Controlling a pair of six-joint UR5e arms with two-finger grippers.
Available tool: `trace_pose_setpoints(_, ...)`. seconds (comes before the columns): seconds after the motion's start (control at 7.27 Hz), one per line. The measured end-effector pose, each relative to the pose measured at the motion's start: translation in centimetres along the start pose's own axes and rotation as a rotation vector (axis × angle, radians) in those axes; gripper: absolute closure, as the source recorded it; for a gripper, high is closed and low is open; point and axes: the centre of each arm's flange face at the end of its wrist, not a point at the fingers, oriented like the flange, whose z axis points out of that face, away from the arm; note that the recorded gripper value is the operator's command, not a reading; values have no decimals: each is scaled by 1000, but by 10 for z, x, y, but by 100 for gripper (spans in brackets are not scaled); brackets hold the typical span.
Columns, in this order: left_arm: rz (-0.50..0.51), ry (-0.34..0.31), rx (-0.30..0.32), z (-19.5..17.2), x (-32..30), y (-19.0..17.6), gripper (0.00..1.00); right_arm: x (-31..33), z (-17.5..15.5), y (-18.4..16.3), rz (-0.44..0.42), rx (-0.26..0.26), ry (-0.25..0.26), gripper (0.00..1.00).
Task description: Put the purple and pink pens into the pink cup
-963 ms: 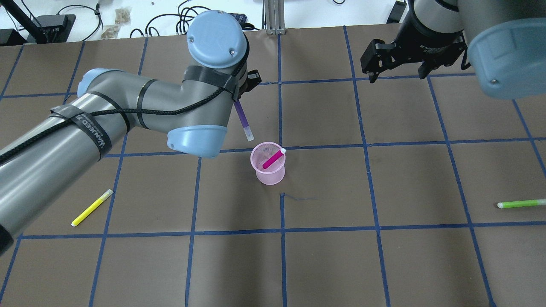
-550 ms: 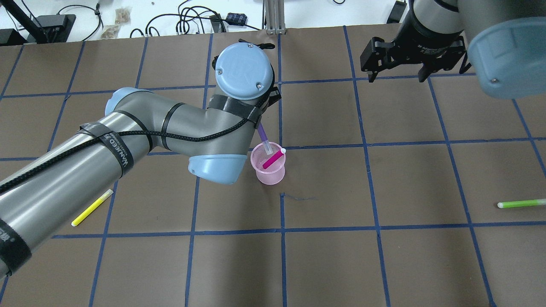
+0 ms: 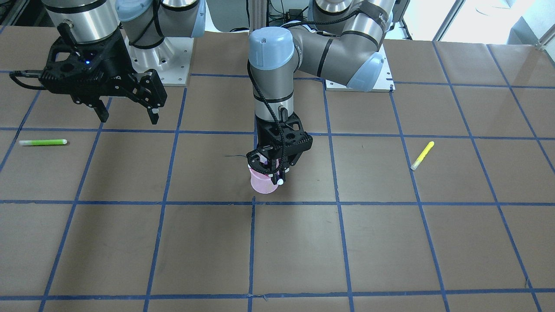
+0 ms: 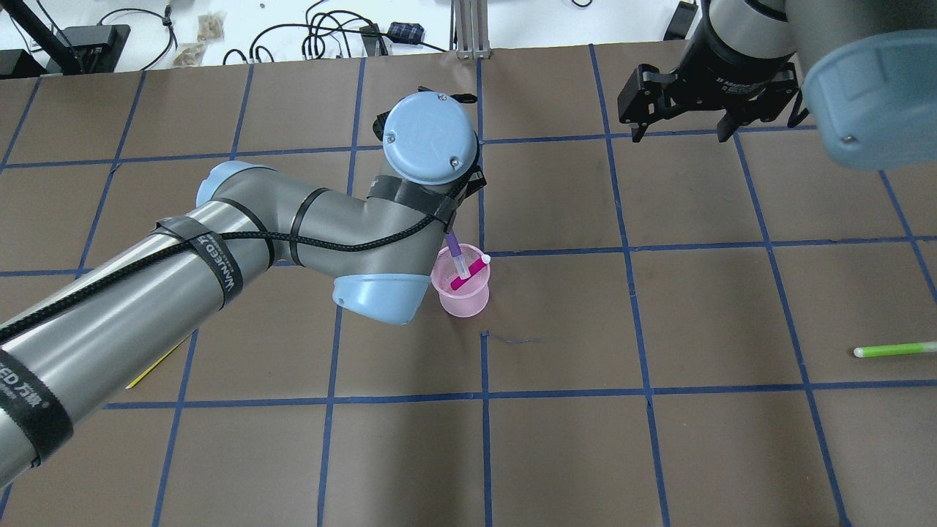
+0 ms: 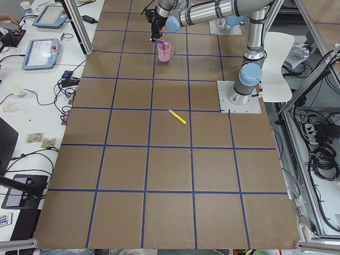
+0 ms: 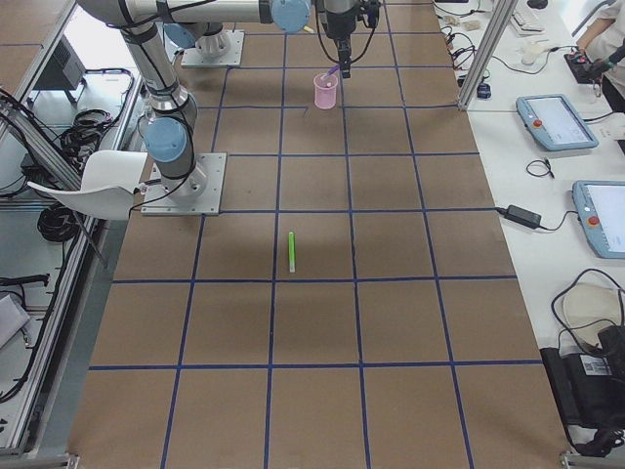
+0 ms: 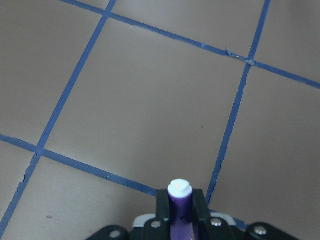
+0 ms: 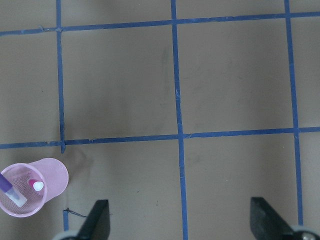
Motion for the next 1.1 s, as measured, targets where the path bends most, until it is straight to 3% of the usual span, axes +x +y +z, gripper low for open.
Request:
trace_pose_setpoints(0.41, 2, -10, -13, 9, 1, 2, 100, 0, 0, 0, -1, 1, 0, 0)
trace_pose_setpoints(0.69, 3, -20, -23, 18, 1, 4, 91, 0, 0, 1, -1, -1, 0, 0)
trace_pose_setpoints(1.1, 5, -30, -28, 25, 2, 5, 9, 0, 0, 1, -1, -1, 0, 0)
